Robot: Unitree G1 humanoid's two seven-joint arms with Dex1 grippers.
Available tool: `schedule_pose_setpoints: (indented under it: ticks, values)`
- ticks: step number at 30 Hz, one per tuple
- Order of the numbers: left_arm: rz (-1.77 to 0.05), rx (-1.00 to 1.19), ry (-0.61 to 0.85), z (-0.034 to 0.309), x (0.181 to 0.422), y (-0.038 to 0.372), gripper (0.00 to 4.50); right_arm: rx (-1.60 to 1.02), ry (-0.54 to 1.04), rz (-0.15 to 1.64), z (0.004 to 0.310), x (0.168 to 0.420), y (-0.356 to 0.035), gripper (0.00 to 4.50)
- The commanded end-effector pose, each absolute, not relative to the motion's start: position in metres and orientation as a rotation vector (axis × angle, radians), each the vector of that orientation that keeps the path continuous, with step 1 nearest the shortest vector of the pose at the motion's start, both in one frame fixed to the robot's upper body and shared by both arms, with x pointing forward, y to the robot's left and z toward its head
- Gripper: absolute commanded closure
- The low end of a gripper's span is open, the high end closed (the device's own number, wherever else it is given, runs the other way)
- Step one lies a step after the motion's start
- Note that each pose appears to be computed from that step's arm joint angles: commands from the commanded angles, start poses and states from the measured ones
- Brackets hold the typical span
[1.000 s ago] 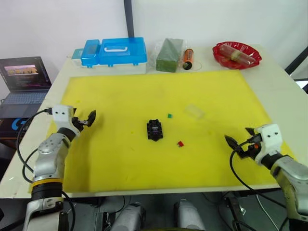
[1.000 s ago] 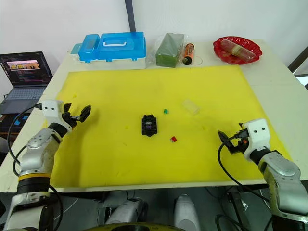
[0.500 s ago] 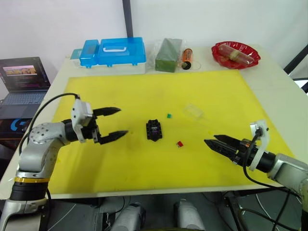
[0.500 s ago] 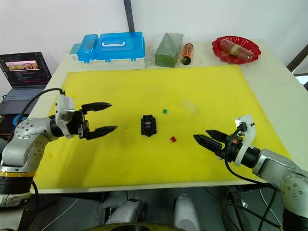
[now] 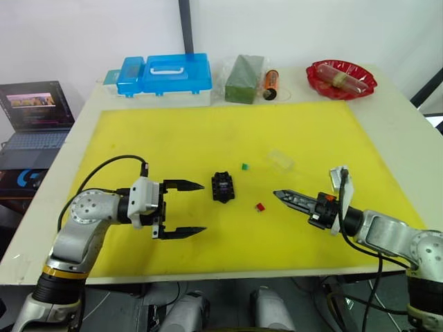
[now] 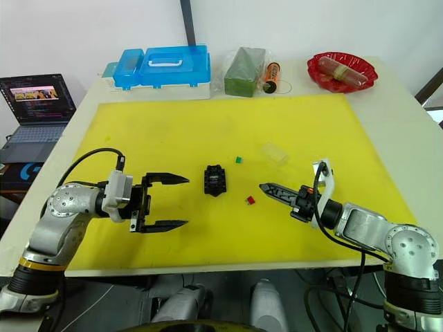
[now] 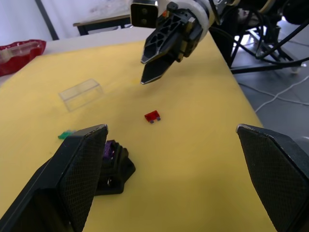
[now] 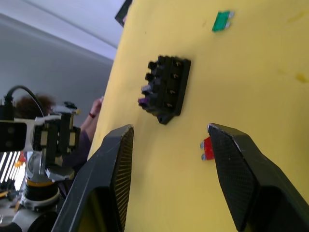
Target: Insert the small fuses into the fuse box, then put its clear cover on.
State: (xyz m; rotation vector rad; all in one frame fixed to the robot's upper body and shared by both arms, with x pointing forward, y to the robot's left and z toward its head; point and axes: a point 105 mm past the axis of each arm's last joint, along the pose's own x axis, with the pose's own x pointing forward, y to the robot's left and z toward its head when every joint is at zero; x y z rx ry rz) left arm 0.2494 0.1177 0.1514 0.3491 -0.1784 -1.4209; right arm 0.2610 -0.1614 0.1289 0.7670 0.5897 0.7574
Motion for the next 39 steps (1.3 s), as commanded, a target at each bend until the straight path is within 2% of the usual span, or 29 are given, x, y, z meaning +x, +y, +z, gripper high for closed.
schedule_pose_setpoints:
  ticks: [1, 4, 20, 39]
  values:
    - [-1.402, 0.359, -0.209, 0.156, 0.25, 0.117, 0.0, 0.782, 0.591, 0.771, 0.131, 0.262, -0.161, 2.5]
    - [-1.398, 0.357, -0.209, 0.156, 0.25, 0.117, 0.0, 0.781, 0.605, 0.78, 0.129, 0.262, -0.16, 3.51]
    - [-1.421, 0.355, -0.209, 0.156, 0.253, 0.108, 0.0, 0.755, 0.709, 0.791, 0.108, 0.263, -0.152, 3.51]
    - [-1.424, 0.344, -0.207, 0.157, 0.25, 0.104, 0.0, 0.707, 0.759, 0.807, 0.096, 0.271, -0.146, 3.51]
